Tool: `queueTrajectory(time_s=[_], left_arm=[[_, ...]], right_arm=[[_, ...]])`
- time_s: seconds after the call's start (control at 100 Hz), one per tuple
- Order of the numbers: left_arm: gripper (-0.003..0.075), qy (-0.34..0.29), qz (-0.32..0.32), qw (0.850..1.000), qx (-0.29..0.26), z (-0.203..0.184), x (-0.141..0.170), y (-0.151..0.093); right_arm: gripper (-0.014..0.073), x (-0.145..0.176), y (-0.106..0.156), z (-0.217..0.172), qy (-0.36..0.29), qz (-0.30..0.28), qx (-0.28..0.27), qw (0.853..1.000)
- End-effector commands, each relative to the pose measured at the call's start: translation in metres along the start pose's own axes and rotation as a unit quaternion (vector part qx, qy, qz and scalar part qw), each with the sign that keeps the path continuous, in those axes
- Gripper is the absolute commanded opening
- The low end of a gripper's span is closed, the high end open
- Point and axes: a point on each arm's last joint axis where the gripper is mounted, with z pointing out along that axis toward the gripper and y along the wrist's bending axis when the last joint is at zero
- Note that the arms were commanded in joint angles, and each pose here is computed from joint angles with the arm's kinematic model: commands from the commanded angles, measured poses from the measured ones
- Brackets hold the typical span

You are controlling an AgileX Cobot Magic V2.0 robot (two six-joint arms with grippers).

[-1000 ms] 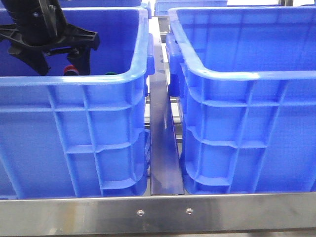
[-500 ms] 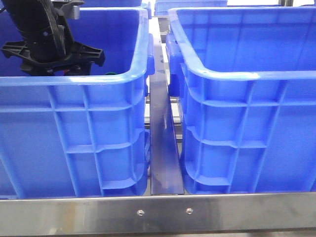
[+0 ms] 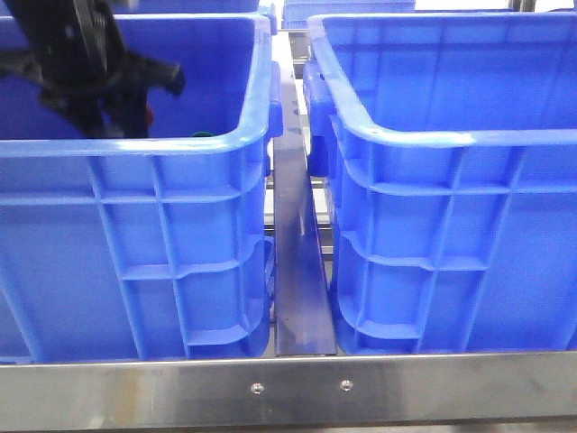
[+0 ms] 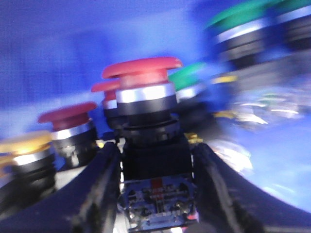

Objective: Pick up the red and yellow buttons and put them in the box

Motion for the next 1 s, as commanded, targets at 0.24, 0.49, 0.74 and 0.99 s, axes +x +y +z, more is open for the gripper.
queueTrajectory(time_s=[0.24,0.49,0.74,0.99], left_arm=[[-0.0019,-0.155,0.074,0.982,0.075,-0.137,-0.003,-0.042],[-0.0019,-0.195,0.126,0.962,0.146,-0.194,0.021,-0.074],[-0.0019,-0.225,0.181,0.93,0.229,-0.214,0.044,-0.117],[-0.0019,-0.233,0.203,0.914,0.265,-0.219,0.058,-0.135]], right_arm=[[-0.0097,-0.015,0.001,-0.003,-0.064,-0.003,-0.004,0.998],[-0.0097,-0.016,0.002,-0.003,-0.071,-0.003,-0.005,0.997],[-0.0097,-0.021,0.002,-0.004,-0.099,-0.003,-0.008,0.995],[-0.0097,-0.059,0.006,-0.003,-0.088,0.036,-0.01,0.995]])
